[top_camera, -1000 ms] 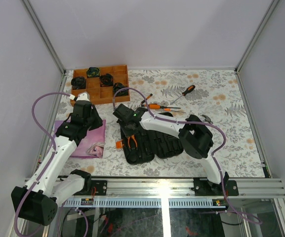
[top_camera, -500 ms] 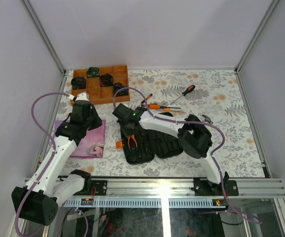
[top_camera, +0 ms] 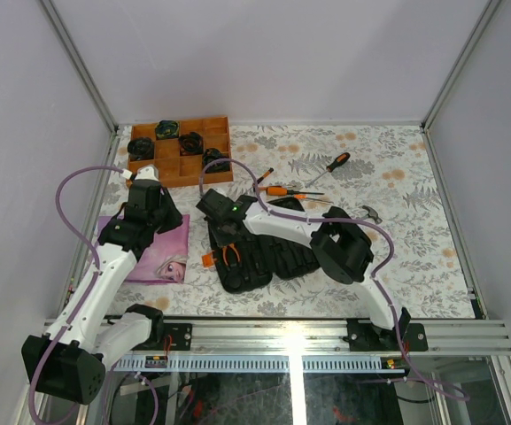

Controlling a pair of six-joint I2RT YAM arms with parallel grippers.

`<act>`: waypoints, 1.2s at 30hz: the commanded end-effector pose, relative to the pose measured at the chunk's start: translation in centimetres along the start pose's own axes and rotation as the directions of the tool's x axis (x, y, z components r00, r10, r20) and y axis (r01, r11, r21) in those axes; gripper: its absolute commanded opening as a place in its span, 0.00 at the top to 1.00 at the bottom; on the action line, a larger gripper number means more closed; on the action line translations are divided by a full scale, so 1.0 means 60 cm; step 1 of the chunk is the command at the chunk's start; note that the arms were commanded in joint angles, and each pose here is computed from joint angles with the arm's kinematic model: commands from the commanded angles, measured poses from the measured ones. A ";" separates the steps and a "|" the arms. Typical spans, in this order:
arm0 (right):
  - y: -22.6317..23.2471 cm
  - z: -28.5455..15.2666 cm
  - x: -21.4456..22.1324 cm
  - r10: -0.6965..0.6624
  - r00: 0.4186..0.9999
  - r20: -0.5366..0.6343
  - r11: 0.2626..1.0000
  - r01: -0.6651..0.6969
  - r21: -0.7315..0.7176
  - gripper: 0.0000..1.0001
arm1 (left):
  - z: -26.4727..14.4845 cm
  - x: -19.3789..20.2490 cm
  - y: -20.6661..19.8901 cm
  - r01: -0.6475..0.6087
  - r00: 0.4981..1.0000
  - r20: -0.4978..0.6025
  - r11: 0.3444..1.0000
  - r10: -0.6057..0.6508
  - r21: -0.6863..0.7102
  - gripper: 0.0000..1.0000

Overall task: Sort the tools into containers
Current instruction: Adjust the pliers in the storage box.

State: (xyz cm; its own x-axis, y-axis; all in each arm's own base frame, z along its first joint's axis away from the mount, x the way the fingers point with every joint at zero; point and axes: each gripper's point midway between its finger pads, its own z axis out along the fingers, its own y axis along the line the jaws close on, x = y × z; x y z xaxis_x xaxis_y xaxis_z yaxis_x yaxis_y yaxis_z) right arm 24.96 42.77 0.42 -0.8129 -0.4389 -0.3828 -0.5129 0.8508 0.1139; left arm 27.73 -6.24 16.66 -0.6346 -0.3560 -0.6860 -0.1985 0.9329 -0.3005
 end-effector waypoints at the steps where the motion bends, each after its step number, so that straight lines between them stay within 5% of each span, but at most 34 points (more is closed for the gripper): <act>1: -0.095 0.173 0.362 0.004 0.835 -0.550 0.981 0.102 0.162 1.00 | 0.003 0.000 0.003 -0.014 1.000 -0.004 1.000 0.014 0.007 0.75; 6: -0.074 0.139 0.306 -0.011 0.890 -0.455 0.987 0.084 0.140 1.00 | 0.003 -0.001 0.004 -0.011 1.000 -0.002 1.000 0.011 0.004 0.75; 13: -0.028 0.013 0.125 -0.015 0.988 -0.155 0.994 0.031 0.101 0.99 | 0.003 -0.001 0.001 -0.013 1.000 -0.003 1.000 0.013 0.015 0.75; 20: 0.035 -0.114 -0.008 0.002 0.990 0.141 0.992 0.016 -0.123 0.83 | 0.000 0.000 -0.013 -0.014 1.000 -0.002 0.998 0.014 0.065 0.73; 26: 0.037 -0.175 -0.033 -0.004 0.965 0.262 0.984 0.051 -0.171 0.60 | 0.004 0.003 -0.025 -0.029 0.999 -0.018 0.994 0.031 0.105 0.69; 36: -0.134 -0.223 0.023 0.052 0.956 0.290 0.995 -0.074 0.065 0.61 | 0.008 0.060 -0.070 0.143 0.983 -0.145 0.968 -0.114 0.208 0.69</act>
State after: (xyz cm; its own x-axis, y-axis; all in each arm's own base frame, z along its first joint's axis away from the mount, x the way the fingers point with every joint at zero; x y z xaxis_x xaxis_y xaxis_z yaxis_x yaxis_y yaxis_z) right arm 22.50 36.38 10.19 -0.7318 -0.3328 -0.5947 -0.5100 0.8462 0.1541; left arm 27.04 -9.41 15.72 -0.7023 -0.3875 -0.5971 -0.1260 0.8933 -0.4315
